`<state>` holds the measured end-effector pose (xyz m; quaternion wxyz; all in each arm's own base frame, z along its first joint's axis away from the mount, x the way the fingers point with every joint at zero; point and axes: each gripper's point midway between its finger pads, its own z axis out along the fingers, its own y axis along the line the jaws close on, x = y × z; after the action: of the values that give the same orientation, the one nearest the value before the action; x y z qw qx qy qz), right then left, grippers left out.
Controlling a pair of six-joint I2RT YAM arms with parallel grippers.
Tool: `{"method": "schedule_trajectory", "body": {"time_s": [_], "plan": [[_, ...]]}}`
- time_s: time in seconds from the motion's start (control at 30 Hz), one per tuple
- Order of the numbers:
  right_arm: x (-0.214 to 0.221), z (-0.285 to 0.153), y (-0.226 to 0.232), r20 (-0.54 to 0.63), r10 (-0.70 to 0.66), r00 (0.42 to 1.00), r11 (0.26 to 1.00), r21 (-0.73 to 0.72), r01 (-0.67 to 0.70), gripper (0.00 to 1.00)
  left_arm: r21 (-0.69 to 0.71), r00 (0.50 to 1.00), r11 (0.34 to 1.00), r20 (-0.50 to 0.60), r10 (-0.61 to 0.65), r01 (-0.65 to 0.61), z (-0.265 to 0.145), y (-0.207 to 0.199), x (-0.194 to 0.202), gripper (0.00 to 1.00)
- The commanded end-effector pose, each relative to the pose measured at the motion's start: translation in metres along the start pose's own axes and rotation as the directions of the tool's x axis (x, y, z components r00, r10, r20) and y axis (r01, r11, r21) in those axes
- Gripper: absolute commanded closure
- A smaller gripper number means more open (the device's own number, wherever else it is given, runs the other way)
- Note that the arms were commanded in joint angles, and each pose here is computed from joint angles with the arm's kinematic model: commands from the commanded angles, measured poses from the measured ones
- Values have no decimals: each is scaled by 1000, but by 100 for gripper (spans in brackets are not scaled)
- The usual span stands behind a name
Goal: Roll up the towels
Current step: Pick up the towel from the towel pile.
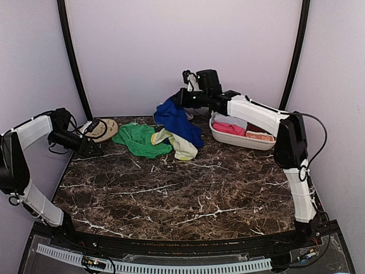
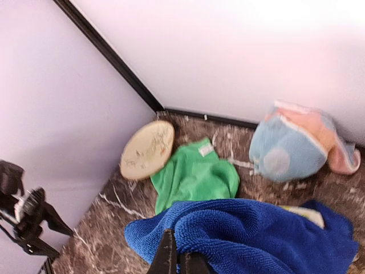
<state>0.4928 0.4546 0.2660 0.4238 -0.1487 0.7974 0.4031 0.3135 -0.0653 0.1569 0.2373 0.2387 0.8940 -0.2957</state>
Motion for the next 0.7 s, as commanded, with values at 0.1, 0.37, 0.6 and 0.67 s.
{"method": "schedule_trajectory", "body": {"time_s": [0.1,0.37,0.6,0.67], "plan": [[-123,-82,42,270,41,962,980,-199,14,100,26,1000,1000,10,-15,15,-4,-8,-1,34],[-148,-121,55,317,37,948,972,-230,39,100,30,1000,1000,14,-8,7,-5,-9,-2,34],[-118,-147,79,230,-44,972,976,-198,91,100,70,999,997,40,21,-23,-6,-18,-4,27],[-115,-164,84,243,-62,968,977,-184,109,100,92,998,995,54,27,-32,-7,-22,-6,23]]}}
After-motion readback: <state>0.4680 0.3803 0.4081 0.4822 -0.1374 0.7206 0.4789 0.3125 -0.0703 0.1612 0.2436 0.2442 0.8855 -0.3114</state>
